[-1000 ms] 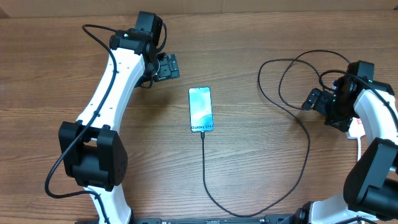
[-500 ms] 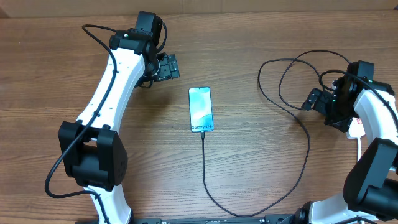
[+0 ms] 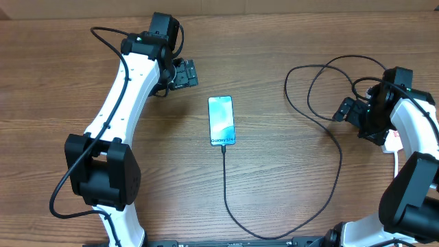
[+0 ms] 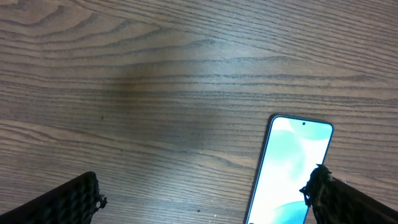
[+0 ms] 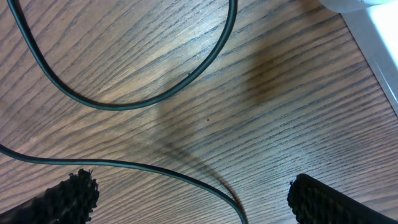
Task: Plug charger to phone and switch on socket
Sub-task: 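Lift the right gripper up and away from the power strip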
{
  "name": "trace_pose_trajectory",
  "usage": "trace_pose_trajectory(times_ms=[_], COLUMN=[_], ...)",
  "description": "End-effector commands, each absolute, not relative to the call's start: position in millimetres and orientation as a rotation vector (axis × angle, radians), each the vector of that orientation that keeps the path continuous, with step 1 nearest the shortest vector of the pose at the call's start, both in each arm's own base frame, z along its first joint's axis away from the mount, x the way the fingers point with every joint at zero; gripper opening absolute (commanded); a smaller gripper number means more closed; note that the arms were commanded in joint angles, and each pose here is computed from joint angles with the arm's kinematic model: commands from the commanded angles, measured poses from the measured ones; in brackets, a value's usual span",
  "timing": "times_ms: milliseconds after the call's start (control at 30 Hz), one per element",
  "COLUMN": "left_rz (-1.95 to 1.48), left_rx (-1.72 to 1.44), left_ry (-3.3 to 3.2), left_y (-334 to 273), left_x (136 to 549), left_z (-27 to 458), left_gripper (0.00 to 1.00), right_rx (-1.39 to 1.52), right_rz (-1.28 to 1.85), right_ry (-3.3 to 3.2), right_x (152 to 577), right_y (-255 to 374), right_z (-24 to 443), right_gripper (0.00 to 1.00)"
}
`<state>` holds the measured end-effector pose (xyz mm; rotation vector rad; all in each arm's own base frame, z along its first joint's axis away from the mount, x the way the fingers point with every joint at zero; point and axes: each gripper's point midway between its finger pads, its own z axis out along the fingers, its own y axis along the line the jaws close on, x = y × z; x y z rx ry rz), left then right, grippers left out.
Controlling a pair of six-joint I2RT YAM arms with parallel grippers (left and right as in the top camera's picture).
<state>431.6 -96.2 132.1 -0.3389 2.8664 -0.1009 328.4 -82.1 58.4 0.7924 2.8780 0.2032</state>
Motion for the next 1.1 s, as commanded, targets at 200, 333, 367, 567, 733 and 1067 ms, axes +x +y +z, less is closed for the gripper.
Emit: trace_pose_trajectory(times_ms=[200, 333, 367, 567, 733, 1067], left_rz=[-0.088, -0.088, -0.088, -0.088, -0.088, -0.088], left_rx=[-0.309, -0.309, -0.309, -0.309, -0.309, -0.309], left_ry=[2.848, 2.848, 2.848, 2.848, 2.848, 2.848], left_y=[-95.3, -95.3, -95.3, -95.3, -95.3, -95.3], left_x=[432.9, 433.0, 432.9, 432.9, 432.9, 433.0], left_z=[138.8, 138.9, 138.8, 138.8, 138.8, 138.9], left_gripper=[1.0, 1.0, 1.0, 1.0, 1.0, 1.0], right_rx=[0.766, 0.766, 0.766, 0.766, 0.764, 0.707], right_rz=[0.188, 0.188, 0.188, 0.188, 0.188, 0.166], right_ry=[2.873, 2.873, 2.873, 2.873, 2.869, 2.714], right_x=[328.2, 328.2, 328.2, 328.2, 329.0, 334.6], right_y=[-82.2, -82.2, -82.2, -82.2, -82.4, -84.3], right_z=[61.7, 61.7, 61.7, 61.7, 62.1, 113.6], right_gripper=[1.0, 1.0, 1.0, 1.0, 1.0, 1.0])
